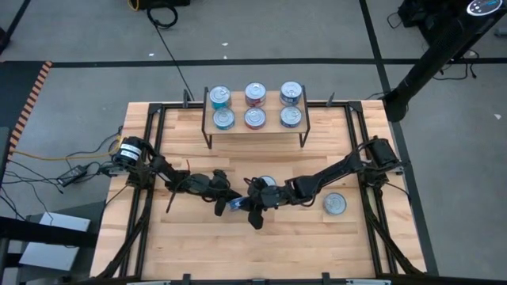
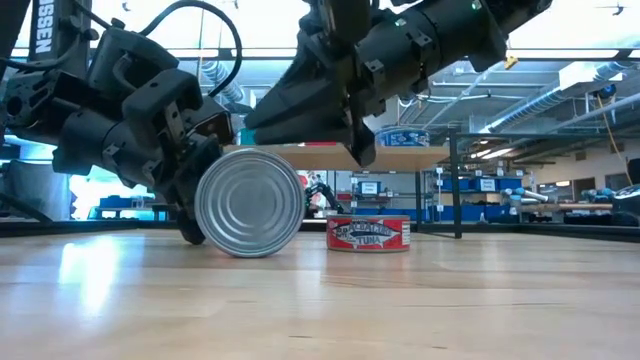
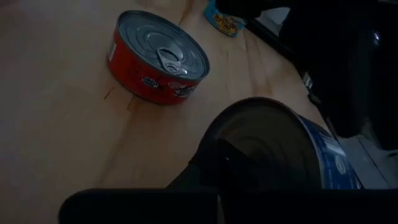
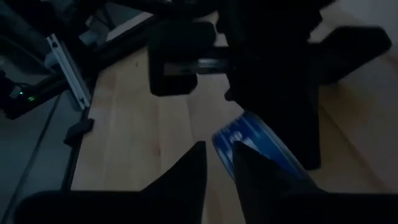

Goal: Stack canned seafood by type on shelf
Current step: Stack the blue tuna can on top of the other blue tuna can on the shelf

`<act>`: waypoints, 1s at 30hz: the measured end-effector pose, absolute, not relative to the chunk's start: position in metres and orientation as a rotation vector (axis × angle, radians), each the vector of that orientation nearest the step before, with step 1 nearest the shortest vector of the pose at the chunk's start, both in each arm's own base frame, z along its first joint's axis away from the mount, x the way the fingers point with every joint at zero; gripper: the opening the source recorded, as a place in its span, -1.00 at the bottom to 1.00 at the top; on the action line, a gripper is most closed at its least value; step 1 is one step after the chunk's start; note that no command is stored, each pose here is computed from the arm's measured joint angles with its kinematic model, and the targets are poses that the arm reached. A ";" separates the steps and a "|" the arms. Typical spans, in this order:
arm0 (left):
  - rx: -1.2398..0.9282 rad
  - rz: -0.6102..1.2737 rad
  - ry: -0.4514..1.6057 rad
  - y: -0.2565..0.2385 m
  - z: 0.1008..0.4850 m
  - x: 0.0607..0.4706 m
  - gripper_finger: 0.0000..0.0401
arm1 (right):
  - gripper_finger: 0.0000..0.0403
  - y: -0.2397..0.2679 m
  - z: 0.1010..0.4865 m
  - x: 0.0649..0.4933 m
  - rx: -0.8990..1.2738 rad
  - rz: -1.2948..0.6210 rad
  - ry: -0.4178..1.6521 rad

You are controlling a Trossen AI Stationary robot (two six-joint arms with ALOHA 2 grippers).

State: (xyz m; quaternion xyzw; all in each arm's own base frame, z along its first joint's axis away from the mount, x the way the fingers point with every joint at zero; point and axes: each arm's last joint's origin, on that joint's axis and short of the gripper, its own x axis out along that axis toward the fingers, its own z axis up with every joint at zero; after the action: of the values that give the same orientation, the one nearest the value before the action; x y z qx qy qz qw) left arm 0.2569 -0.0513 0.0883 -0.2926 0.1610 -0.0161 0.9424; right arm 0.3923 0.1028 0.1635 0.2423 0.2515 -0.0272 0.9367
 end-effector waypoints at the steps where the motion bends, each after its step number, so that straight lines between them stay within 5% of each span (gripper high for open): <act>1: -0.598 -0.031 0.325 -0.051 0.089 0.257 -1.00 | -0.53 0.103 0.166 0.392 0.485 -0.050 0.508; 14: -0.571 -0.003 0.341 -0.050 0.086 0.256 -1.00 | 0.02 0.097 0.184 0.374 0.205 -0.038 0.624; 30: -0.538 0.020 0.369 -0.050 0.083 0.255 -1.00 | 0.36 0.084 0.200 0.394 0.064 -0.025 0.666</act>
State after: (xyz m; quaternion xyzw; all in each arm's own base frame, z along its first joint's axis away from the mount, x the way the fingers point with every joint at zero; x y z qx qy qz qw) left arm 0.2552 -0.0495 0.0833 -0.2641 0.1811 0.0100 0.9473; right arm 0.3945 0.0844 0.1996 0.0316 0.3268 -0.0121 0.9445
